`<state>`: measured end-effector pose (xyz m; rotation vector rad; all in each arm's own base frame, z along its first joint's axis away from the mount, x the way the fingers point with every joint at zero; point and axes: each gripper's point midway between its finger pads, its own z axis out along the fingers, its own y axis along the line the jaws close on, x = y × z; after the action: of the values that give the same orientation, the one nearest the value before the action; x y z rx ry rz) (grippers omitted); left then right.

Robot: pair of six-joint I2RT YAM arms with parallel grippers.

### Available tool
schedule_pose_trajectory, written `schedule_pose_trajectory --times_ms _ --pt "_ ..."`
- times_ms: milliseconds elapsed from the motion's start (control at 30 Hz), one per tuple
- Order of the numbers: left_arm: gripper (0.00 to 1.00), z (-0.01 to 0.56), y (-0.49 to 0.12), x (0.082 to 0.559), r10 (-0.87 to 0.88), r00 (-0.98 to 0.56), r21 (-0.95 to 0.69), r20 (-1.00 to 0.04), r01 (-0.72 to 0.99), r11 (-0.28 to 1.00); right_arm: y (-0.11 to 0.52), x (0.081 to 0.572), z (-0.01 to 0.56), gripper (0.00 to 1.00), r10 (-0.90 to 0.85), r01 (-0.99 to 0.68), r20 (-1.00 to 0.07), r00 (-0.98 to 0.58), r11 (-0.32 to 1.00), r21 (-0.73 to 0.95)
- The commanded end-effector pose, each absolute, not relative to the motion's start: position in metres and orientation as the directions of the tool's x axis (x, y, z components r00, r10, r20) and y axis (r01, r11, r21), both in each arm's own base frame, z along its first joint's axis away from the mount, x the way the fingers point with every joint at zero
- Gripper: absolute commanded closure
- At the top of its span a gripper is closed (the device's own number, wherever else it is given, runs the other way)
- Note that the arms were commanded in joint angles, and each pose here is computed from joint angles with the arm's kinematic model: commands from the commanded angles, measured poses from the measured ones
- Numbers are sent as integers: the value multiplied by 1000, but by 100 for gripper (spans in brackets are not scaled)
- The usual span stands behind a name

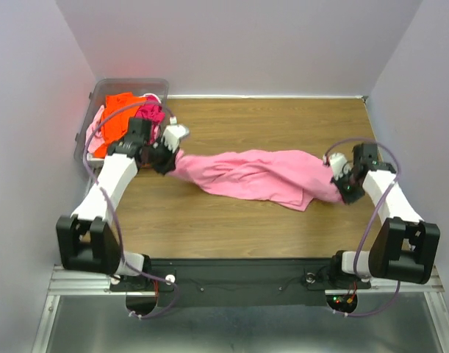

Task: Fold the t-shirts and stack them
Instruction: Move the tshirt to the center of the board, then flatten the tshirt out

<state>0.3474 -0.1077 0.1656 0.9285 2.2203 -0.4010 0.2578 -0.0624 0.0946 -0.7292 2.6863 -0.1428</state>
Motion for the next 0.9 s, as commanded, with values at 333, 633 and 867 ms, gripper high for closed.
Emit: schedule_pose_trajectory --times_ms 333,633,867 --pt "49 85 -45 214 853 -355 95 -383 903 419 -78 183 35 99 -620 -615 -10 -785 780 -116" --pt "35 149 -134 334 638 -355 87 -684 828 554 -78 186 34 99 -615 -611 -8 -788 784 -113" --pt "36 109 -203 385 641 -375 88 -670 817 570 -76 202 42 99 -574 -565 -52 -817 816 -120"
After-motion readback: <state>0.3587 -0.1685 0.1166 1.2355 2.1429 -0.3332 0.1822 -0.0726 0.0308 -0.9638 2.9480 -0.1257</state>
